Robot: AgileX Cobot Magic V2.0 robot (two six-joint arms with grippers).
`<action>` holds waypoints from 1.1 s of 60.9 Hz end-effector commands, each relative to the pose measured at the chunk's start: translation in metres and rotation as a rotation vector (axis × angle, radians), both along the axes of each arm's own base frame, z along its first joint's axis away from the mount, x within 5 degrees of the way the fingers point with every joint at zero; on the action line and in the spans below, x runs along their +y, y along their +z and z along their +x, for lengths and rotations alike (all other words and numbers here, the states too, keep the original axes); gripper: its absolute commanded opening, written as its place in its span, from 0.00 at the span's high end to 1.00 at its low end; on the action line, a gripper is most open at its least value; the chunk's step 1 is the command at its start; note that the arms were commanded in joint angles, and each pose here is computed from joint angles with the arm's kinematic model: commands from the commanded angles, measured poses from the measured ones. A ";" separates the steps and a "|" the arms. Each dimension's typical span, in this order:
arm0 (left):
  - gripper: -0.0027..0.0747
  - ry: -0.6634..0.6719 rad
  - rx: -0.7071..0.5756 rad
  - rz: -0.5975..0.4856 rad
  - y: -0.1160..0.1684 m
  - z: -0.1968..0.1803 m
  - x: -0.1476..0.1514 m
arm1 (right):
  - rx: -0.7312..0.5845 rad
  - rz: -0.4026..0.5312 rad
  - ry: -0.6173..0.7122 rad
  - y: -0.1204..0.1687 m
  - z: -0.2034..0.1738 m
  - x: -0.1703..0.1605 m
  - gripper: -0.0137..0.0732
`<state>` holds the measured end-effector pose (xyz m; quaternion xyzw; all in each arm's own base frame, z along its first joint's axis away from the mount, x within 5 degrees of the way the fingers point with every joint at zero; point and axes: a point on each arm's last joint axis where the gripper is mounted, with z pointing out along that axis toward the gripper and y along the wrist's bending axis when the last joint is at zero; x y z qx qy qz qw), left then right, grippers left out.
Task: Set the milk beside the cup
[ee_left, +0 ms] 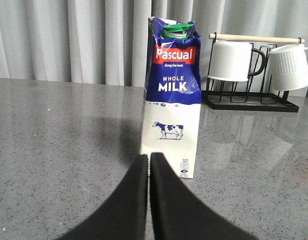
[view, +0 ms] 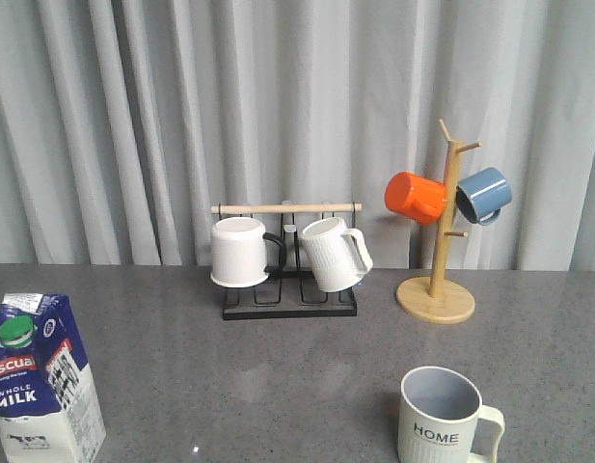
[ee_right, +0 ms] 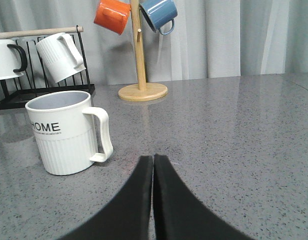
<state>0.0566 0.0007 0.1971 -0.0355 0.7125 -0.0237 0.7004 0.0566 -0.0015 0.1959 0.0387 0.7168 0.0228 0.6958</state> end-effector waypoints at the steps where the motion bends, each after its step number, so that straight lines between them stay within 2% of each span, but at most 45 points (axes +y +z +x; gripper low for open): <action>1: 0.97 0.006 -0.057 -0.009 0.000 0.000 0.001 | -0.086 -0.004 0.001 0.005 0.000 0.000 0.85; 14: 0.97 0.006 -0.057 -0.009 0.000 0.000 0.001 | -0.086 0.002 0.001 0.005 0.000 0.000 0.85; 25: 0.97 0.006 -0.057 -0.009 0.000 0.000 0.001 | -0.088 0.084 0.004 0.005 0.000 0.000 0.85; 36: 0.97 0.006 -0.057 -0.009 0.000 0.000 0.001 | -0.088 0.128 0.005 0.005 0.000 0.001 0.85; 42: 0.97 0.007 -0.059 -0.009 0.000 0.000 0.001 | -0.092 0.202 0.008 0.005 0.000 0.001 0.85; 53: 0.97 0.010 -0.117 -0.022 0.006 0.000 0.001 | -0.093 0.487 0.017 0.005 0.000 0.001 0.85; 67: 0.97 0.008 -0.253 -0.126 0.018 -0.002 0.002 | -0.078 0.506 0.020 0.004 0.000 0.002 0.85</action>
